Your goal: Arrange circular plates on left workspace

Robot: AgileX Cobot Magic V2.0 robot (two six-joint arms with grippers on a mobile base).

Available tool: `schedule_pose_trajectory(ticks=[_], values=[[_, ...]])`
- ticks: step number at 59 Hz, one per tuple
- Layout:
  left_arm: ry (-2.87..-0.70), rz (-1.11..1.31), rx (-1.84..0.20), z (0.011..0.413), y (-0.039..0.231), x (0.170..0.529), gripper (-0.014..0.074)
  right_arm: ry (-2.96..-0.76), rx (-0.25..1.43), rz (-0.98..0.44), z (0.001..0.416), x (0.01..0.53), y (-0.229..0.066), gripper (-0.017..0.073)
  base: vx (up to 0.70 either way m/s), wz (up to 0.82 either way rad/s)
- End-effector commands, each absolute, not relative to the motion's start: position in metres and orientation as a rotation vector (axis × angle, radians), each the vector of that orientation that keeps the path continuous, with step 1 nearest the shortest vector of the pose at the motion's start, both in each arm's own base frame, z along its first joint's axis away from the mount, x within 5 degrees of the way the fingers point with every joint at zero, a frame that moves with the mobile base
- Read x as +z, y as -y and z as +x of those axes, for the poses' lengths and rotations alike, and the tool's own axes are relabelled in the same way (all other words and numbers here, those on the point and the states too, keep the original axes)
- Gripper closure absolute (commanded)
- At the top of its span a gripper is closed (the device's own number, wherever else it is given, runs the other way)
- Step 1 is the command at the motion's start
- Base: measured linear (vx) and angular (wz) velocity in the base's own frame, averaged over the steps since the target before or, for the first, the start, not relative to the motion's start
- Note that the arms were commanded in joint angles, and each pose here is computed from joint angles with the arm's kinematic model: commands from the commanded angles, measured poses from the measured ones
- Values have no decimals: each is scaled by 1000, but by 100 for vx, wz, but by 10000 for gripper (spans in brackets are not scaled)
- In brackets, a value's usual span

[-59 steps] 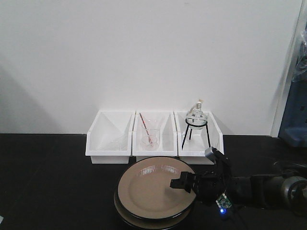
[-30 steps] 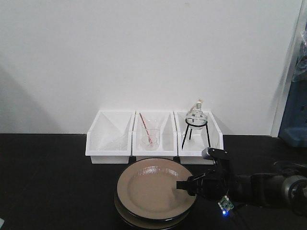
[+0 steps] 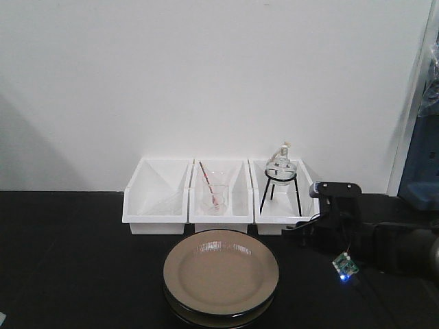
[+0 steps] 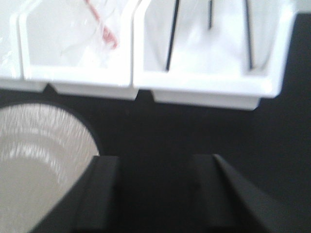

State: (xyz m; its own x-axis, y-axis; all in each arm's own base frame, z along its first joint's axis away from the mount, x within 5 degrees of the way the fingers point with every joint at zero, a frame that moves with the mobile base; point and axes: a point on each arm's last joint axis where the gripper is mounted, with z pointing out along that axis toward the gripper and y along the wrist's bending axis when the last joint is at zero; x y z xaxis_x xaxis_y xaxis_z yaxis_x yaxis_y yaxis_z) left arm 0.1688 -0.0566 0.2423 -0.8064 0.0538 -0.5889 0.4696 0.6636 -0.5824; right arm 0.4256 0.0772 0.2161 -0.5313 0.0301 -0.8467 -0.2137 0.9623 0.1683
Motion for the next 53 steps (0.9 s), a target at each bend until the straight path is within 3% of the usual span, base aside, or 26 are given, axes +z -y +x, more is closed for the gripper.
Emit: schedule_pose_trajectory(ticks=[1,6,16,25,33,43,53], values=[[-2333,280,-1018,174,55,250,594,-1975,317,-91,410,274,-72,393,0,0],[-2430,165,-870,178,45,241,594,-1947,306,-93,389,291,-68,575,0,0],[-2642,138,-396,187,15,212,594,-1877,275,-140,331,322,-60,568,0,0],[-2654,44,-97,203,-6,198,594,-1819,250,-160,270,335,-50,565,0,0],[-2572,-5,-41,220,-11,207,594,-1732,244,-155,209,341,-40,564,0,0],[-2366,-73,-63,239,-12,244,594,-1621,197,-136,145,334,-27,564,0,0],[-2068,-134,-108,227,-6,286,594,-1502,95,-49,96,320,-9,564,0,0]])
